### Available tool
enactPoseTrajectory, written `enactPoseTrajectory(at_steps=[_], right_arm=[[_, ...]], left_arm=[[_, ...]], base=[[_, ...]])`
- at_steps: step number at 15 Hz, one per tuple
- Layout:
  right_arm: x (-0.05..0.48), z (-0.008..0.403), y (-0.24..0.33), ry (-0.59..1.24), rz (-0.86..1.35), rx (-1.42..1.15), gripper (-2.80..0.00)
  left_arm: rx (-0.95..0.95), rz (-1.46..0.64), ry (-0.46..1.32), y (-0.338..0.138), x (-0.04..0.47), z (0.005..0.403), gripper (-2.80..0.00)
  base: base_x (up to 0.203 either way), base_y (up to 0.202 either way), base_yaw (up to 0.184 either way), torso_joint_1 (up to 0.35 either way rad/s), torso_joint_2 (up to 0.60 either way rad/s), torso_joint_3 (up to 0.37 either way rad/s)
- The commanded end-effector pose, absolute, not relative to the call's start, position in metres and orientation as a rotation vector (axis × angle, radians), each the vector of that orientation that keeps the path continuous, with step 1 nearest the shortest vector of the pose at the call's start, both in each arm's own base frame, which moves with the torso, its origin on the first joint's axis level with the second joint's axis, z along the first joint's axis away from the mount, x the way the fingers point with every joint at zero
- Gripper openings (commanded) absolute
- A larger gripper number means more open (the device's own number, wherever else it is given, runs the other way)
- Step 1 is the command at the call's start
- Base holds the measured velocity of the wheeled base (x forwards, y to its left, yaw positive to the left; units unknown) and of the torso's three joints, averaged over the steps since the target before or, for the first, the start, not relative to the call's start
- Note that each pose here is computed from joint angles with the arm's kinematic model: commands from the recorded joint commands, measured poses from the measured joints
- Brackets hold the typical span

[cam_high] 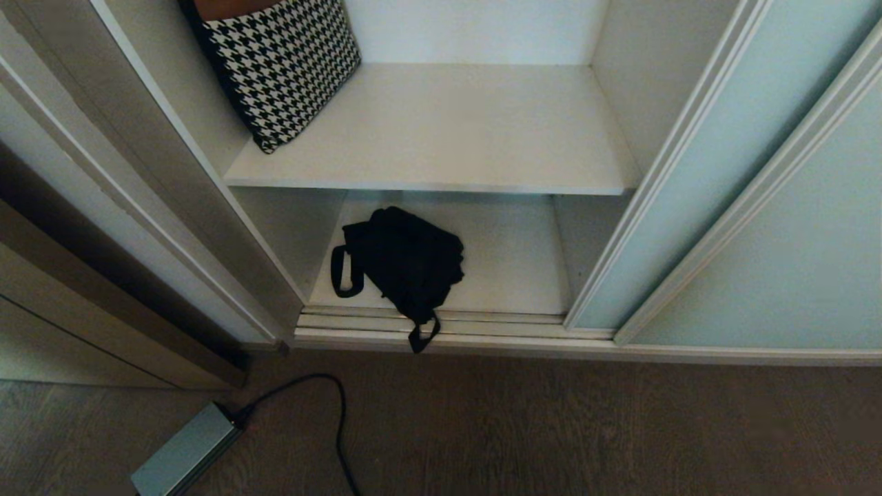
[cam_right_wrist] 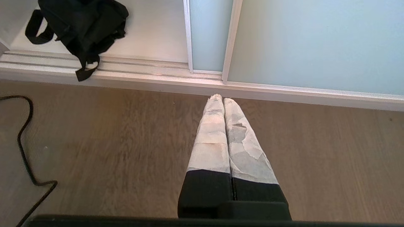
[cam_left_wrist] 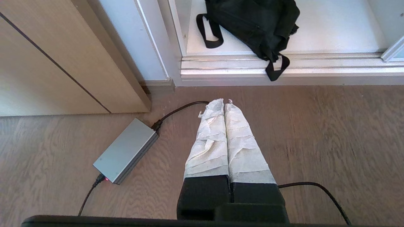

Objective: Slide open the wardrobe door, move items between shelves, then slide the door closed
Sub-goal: Close the door

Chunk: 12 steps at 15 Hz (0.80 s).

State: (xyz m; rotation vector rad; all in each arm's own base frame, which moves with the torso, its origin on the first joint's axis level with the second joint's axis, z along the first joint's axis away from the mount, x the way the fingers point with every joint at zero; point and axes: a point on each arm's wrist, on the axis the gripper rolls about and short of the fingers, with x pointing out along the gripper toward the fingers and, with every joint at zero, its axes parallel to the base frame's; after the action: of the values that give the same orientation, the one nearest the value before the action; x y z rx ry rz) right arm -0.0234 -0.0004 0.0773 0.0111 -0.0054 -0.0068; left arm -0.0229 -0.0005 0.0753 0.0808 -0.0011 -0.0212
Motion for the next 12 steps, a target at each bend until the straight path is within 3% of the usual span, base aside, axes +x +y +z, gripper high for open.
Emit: enactPoseTrajectory(at_steps=[1,8,12], right_arm=[[-0.029,0.094,-0.001,-0.063,-0.006,0.017,-2.80],[-0.087,0.234,-0.002,-0.127,0.025,0.077,-2.80],[-0.084,0.313,-0.007,-0.093,0.119,0.090,-2.80]], left_arm=[[0.081,-0.022,0.001,0.000,-0.023,0.075,-2.80],[0.081,-0.022,0.001,0.000,-0.023,0.075,-2.80],[0.081,-0.022,0.001,0.000,-0.023,0.075,-2.80]], base=[[0.000,0.000,0.000,0.000,0.00,0.000],[0.000,0.000,0.000,0.000,0.00,0.000],[0.000,0.000,0.000,0.000,0.00,0.000]])
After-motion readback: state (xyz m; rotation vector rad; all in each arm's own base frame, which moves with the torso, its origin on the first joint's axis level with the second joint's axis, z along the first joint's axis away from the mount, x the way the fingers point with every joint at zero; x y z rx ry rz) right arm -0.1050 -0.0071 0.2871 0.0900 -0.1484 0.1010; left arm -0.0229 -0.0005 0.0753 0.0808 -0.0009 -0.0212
